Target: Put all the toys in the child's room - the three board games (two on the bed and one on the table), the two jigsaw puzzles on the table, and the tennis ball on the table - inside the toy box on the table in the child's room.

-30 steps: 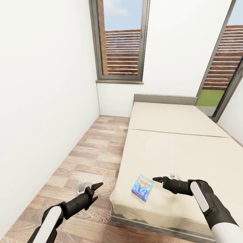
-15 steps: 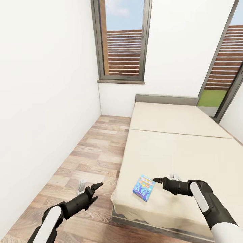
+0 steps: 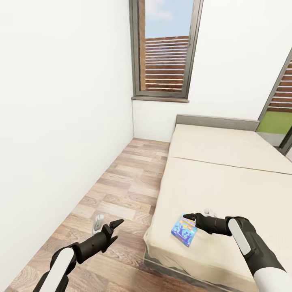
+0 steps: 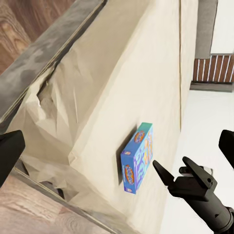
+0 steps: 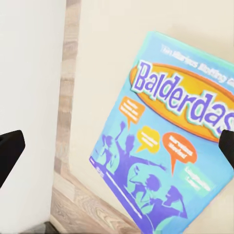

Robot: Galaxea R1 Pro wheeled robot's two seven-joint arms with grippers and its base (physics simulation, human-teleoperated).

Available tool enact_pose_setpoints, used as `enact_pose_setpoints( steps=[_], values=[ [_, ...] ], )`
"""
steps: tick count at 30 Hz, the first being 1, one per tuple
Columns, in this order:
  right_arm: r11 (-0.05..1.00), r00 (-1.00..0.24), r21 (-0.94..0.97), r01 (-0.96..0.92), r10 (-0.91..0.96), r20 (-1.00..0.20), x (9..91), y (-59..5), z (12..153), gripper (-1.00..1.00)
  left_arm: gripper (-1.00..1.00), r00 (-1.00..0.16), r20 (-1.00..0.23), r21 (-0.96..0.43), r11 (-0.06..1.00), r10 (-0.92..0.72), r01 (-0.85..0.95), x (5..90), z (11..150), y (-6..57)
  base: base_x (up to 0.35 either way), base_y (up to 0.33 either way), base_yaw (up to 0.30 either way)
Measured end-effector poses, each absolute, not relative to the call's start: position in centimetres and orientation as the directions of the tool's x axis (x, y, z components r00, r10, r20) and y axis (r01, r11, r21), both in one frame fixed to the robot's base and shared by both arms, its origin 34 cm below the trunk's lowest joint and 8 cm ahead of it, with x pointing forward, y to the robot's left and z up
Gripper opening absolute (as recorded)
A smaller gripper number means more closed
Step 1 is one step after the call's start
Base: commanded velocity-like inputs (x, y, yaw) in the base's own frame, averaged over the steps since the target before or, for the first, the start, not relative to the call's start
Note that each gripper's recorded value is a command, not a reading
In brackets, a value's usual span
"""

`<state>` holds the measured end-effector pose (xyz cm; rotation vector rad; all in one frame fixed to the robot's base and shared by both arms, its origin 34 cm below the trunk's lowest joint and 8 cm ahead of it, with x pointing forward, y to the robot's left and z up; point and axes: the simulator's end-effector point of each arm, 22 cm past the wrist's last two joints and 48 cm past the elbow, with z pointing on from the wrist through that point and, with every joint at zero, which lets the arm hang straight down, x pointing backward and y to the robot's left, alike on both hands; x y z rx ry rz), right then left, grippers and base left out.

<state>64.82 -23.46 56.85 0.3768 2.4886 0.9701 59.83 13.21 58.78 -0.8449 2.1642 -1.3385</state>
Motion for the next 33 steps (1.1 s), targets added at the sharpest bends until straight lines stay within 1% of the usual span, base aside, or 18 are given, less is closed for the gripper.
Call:
enact_pose_setpoints(
  steps=[11, 33],
  values=[
    [0.714, -0.865, 0.694, 0.092, 0.403, -0.300, 64.83, -23.54, 56.94, 1.00, 1.00, -0.707, -0.061, -0.904, 0.339, -0.704, -0.260, 59.85, 58.82, 13.21, 0.000, 0.000, 0.092],
    [0.713, -0.864, 0.695, 0.092, 0.404, -0.300, 64.85, -23.54, 56.95, 1.00, 1.00, -0.707, -0.061, -0.906, 0.337, -0.705, -0.258, 59.87, 58.90, 13.18, 0.000, 0.000, 0.012]
  ],
)
